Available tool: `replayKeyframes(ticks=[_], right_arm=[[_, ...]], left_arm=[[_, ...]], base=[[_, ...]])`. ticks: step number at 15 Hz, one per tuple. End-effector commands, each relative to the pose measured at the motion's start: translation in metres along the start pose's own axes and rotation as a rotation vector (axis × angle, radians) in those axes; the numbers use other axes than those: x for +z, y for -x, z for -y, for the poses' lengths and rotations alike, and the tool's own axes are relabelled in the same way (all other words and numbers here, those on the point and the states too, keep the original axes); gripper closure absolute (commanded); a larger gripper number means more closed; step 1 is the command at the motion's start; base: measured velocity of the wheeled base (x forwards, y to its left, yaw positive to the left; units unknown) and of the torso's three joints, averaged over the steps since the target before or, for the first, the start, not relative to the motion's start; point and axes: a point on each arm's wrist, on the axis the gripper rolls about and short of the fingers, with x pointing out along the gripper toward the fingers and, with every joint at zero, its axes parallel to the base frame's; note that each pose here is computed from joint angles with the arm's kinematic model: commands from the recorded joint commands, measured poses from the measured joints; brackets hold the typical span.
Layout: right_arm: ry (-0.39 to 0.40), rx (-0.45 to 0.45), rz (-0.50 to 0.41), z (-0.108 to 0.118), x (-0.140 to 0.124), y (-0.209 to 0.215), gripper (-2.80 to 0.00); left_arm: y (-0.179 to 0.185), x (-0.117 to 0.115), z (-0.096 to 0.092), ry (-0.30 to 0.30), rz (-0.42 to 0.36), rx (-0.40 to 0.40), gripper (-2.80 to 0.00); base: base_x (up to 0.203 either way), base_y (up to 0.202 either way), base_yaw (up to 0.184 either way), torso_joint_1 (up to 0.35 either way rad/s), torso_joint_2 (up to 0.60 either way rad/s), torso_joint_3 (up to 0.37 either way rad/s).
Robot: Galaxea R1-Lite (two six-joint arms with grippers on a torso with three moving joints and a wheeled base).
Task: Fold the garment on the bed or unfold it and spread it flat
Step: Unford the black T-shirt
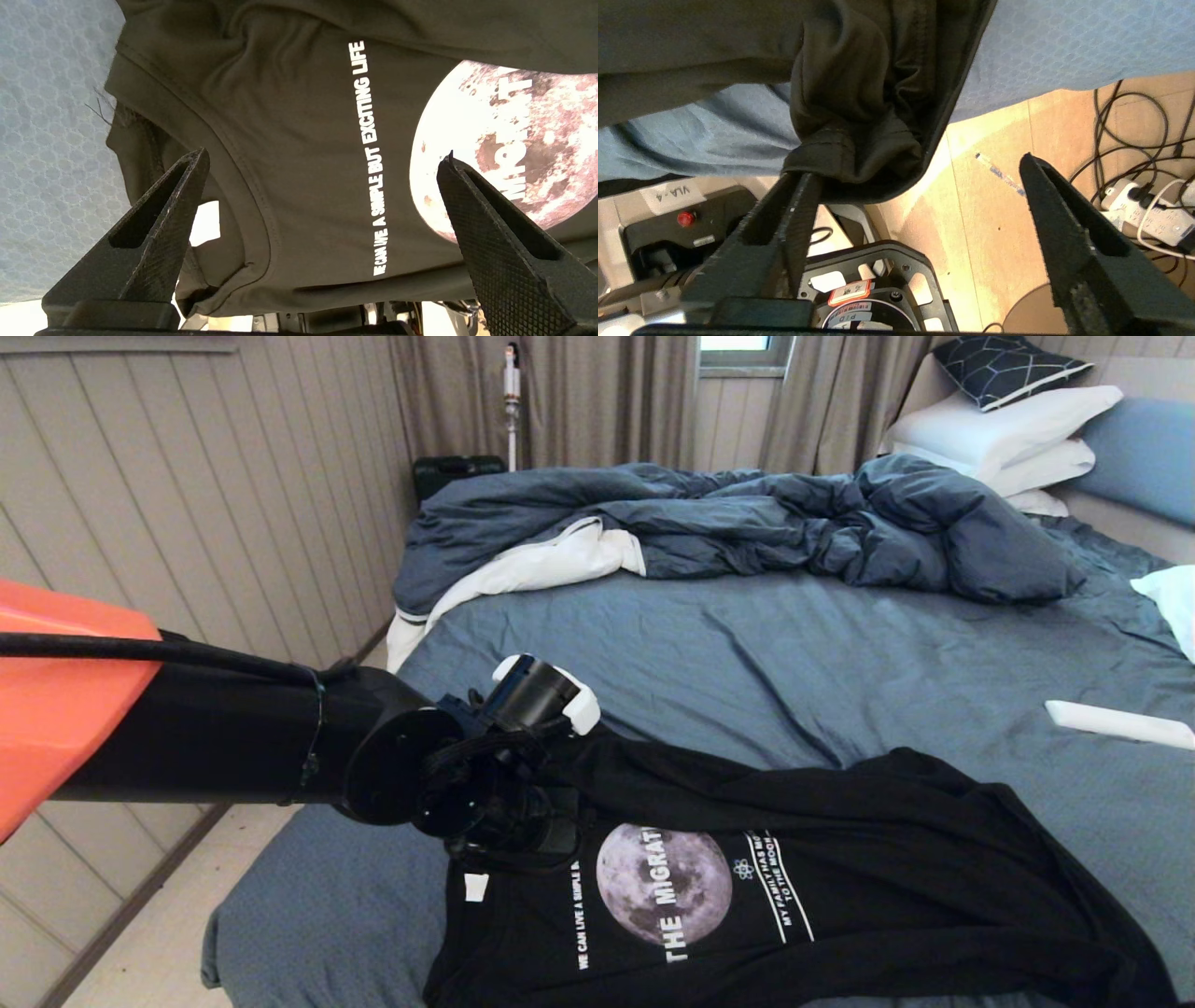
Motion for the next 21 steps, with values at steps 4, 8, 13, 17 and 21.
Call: replayKeyframes(ticks=[4, 8, 13, 17, 21], right_arm=[[-0.032, -0.028, -0.016, 0.004, -0.014, 0.001, -2.8], [-0.049, 0.015, -0.122, 0.001, -0.017, 0.009, -2.8], [-0.098, 0.061, -0.17, 0.007, 0.002, 0.029, -2.8], [-0.062, 0.173, -0.109, -0.001, 0.023, 0.02, 0.0], [0.031, 0.221, -0.081, -0.019, 0.059, -0.003, 0.0]], left_arm=[[-0.001, -0.002, -0.002, 0.005, -0.008, 0.008, -2.8], [0.001, -0.001, -0.004, 0.015, -0.021, -0.014, -2.8], [0.0, 0.0, -0.007, 0.026, -0.022, -0.013, -2.8], [-0.001, 0.004, -0.008, 0.037, -0.011, -0.012, -2.8], [-0.007, 0.004, -0.008, 0.04, -0.021, -0.003, -2.8]], base=[[0.0, 0.0, 0.0, 0.0, 0.0, 0.0], [0.0, 0.0, 0.0, 0.0, 0.0, 0.0], [0.0, 0.0, 0.0, 0.0, 0.0, 0.0], [0.0, 0.0, 0.0, 0.0, 0.0, 0.0], [0.0, 0.0, 0.0, 0.0, 0.0, 0.0]])
